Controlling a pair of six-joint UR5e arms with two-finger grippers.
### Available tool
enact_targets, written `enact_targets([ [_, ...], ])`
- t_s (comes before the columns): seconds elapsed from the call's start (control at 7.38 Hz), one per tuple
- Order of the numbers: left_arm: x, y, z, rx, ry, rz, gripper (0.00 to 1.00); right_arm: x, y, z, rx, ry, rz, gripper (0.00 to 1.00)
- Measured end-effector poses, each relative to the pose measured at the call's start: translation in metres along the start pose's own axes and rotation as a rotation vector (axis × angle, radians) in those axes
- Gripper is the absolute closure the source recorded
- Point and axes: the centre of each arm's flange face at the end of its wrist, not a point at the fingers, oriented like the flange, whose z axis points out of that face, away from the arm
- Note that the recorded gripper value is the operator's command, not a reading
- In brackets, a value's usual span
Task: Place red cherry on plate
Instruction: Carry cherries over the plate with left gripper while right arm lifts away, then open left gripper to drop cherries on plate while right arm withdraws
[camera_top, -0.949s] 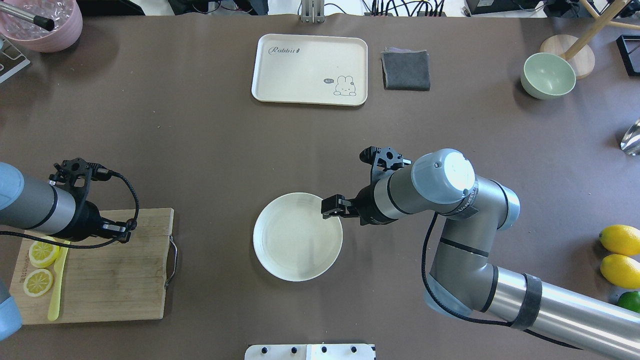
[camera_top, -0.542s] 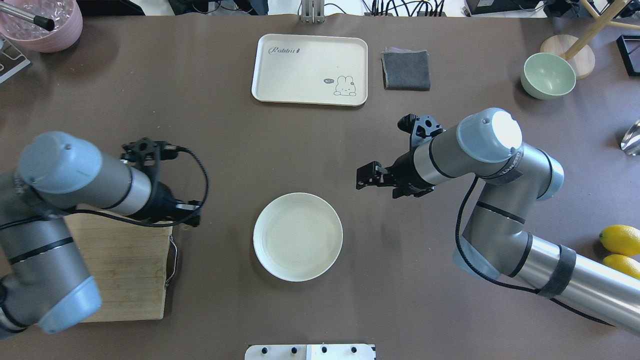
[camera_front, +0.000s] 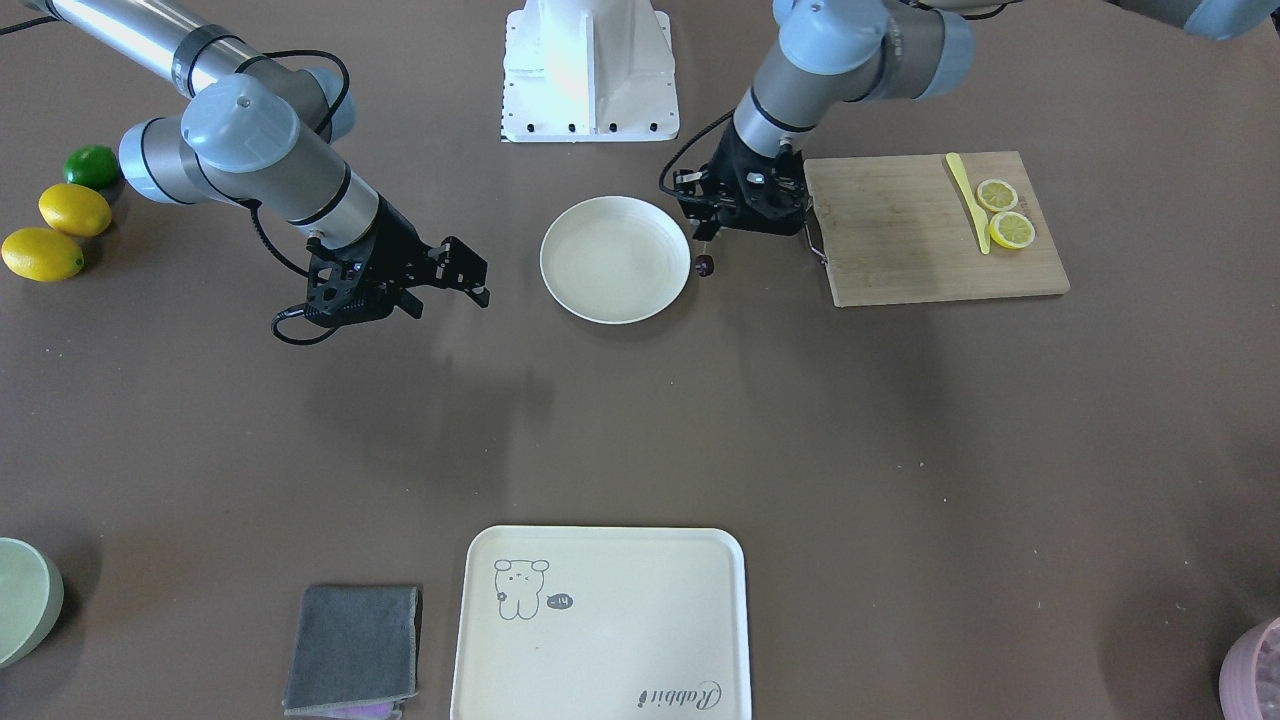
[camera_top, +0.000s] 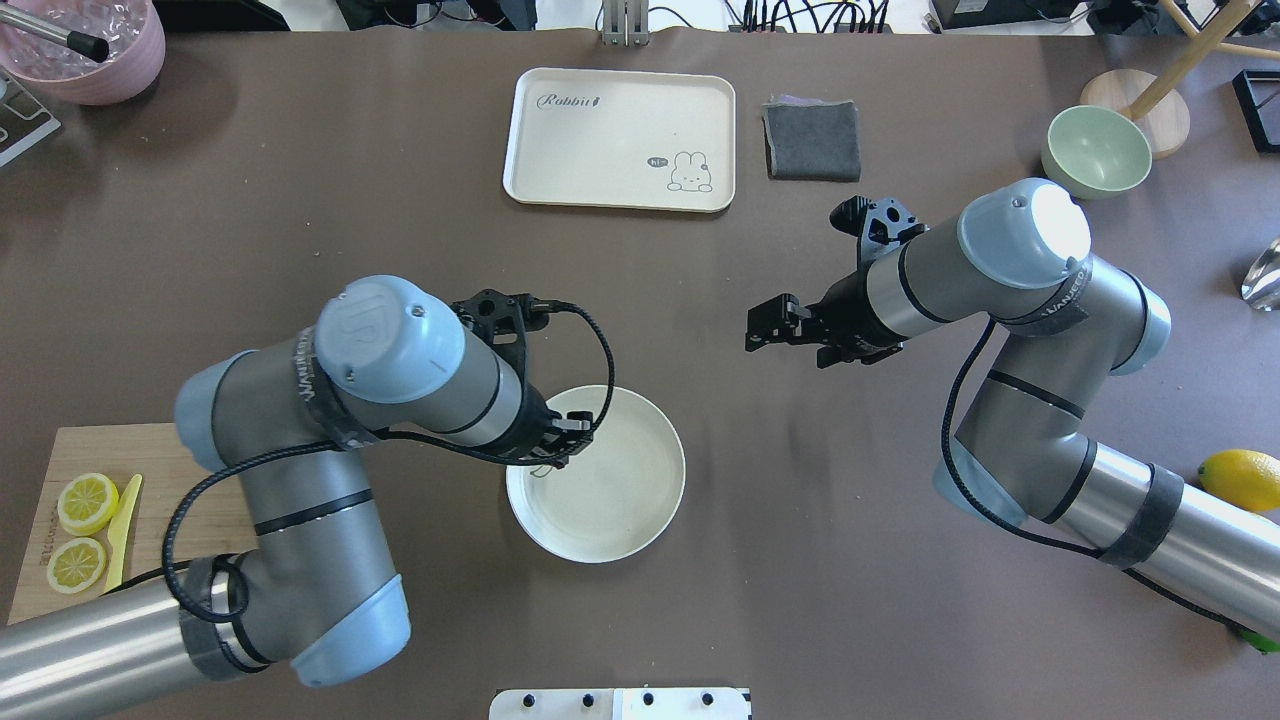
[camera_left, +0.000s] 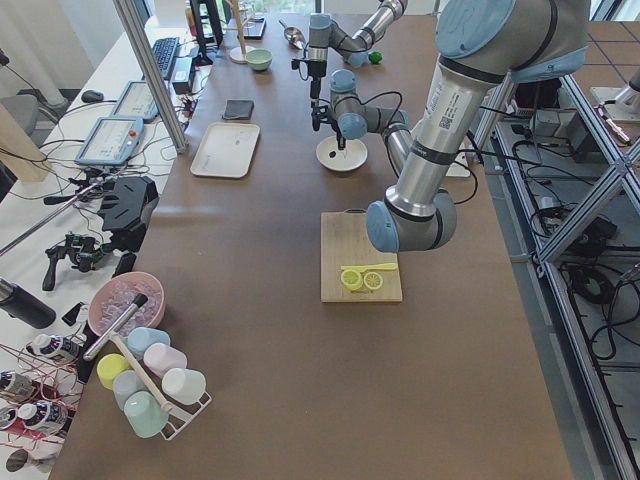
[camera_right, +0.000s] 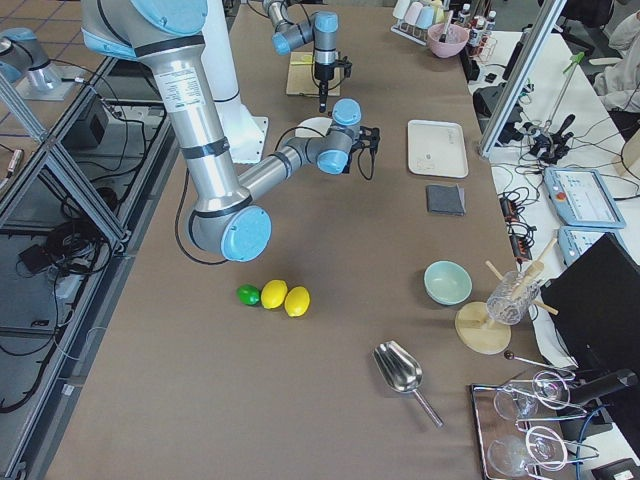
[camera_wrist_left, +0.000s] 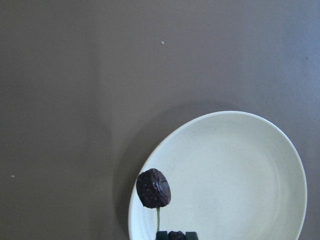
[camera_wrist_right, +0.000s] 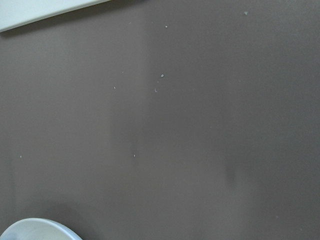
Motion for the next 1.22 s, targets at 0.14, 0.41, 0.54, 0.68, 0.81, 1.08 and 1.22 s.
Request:
enact_targets([
  [0.14,0.015,-0.001,0.008,0.014,-0.005,-0.011,0.02,0.004,-0.003,-0.003,0.006,0.003,0.001,0.00],
  [0.41,0.015,-0.007,0.012,0.071,-0.026,-0.017,0.02,0.007,-0.005,-0.007,0.012,0.003,0.001,0.00],
  [0.54,0.007,-0.010,0.003,0.091,-0.027,-0.019,0.02,0.007,-0.006,-0.008,0.014,0.002,0.001,0.00],
  [0.68,-0.011,-0.017,-0.012,0.107,-0.041,-0.013,0.02,0.011,-0.010,-0.012,0.021,0.004,0.005,0.00],
  [0.81,-0.037,-0.033,-0.033,0.113,-0.081,0.018,0.02,0.021,-0.016,-0.017,0.033,0.014,0.008,0.00],
  [1.08,-0.101,-0.095,-0.087,0.091,-0.201,0.115,0.02,0.068,-0.040,-0.038,0.060,0.078,-0.047,0.00],
  [1.22,-0.148,-0.131,-0.117,0.068,-0.246,0.165,0.02,0.102,-0.060,-0.060,0.068,0.128,-0.100,0.00],
])
